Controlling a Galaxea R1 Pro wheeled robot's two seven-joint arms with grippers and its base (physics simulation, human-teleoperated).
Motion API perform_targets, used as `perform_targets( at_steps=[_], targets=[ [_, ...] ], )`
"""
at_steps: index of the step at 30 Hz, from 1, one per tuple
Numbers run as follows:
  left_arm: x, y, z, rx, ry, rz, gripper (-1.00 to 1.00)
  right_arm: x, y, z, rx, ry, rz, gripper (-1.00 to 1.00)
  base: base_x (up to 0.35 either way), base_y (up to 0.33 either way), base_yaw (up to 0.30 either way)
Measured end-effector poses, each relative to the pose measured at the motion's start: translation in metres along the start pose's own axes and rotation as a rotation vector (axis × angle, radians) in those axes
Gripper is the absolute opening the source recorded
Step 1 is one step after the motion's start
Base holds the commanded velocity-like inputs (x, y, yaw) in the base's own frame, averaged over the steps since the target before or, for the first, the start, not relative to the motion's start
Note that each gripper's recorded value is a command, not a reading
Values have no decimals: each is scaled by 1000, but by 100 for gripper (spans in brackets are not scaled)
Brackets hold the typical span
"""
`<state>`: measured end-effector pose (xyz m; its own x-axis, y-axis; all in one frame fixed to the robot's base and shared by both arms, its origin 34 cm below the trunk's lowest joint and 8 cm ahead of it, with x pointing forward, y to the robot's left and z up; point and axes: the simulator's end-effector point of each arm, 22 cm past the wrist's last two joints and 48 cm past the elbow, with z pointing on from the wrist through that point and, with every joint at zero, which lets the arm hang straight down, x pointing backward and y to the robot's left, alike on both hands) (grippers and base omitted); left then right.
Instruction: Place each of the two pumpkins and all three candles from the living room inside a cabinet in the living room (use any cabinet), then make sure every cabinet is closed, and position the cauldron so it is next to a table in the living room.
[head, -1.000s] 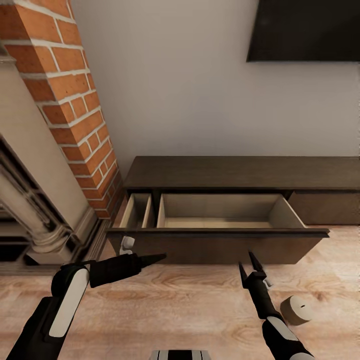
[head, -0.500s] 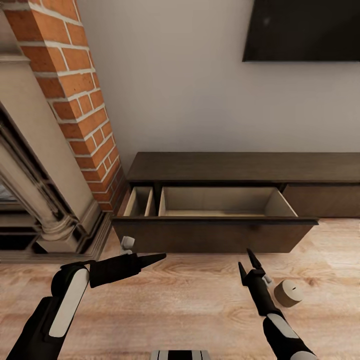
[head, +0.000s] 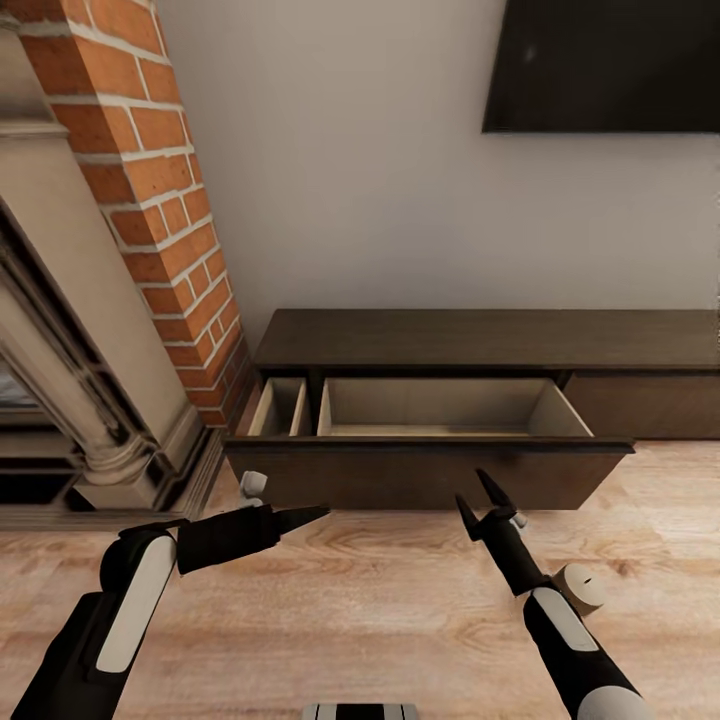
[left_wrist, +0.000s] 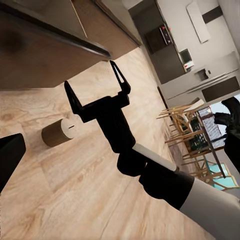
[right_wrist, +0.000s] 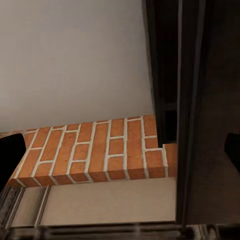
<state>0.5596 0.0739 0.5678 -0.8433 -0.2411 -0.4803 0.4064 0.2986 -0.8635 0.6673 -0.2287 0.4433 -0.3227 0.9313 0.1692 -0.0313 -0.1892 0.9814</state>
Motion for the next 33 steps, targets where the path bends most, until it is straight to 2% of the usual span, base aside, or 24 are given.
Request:
perform_targets(
  at_steps=[5, 10, 17, 22, 25, 26, 28, 29, 33],
  targets=[
    [-6, -7, -4, -3, -4, 25, 100, 0, 11, 3, 6, 20, -11, 100, 0, 0, 0],
    [-12, -8, -16, -29, 0, 59, 100, -5, 9, 2, 68, 34, -24, 100, 0, 0, 0],
    [-24, -14, -27, -52, -3, 102, 100, 2, -9, -7, 223, 120, 8, 100, 0, 0, 0],
    [-36, -18, -30, -62, -10, 123, 100, 10, -1, -5, 232, 149, -2, 100, 0, 0, 0],
    [-43, -16, -31, -74, -12, 125, 100, 31, 11, 3, 222, 217, -42, 100, 0, 0, 0],
    [-45, -13, -32, -86, -13, 122, 100, 49, 16, 7, 219, 271, -71, 100, 0, 0, 0],
    [-49, -11, -33, -99, -14, 122, 100, 65, 19, 9, 235, 323, -105, 100, 0, 0, 0],
    [-50, -5, -34, -120, -14, 117, 100, 74, 12, 8, 280, 360, -141, 100, 0, 0, 0],
    [-55, 8, -40, -182, -17, 112, 100, 85, 6, 6, 394, 407, -238, 100, 0, 0, 0]
  ],
)
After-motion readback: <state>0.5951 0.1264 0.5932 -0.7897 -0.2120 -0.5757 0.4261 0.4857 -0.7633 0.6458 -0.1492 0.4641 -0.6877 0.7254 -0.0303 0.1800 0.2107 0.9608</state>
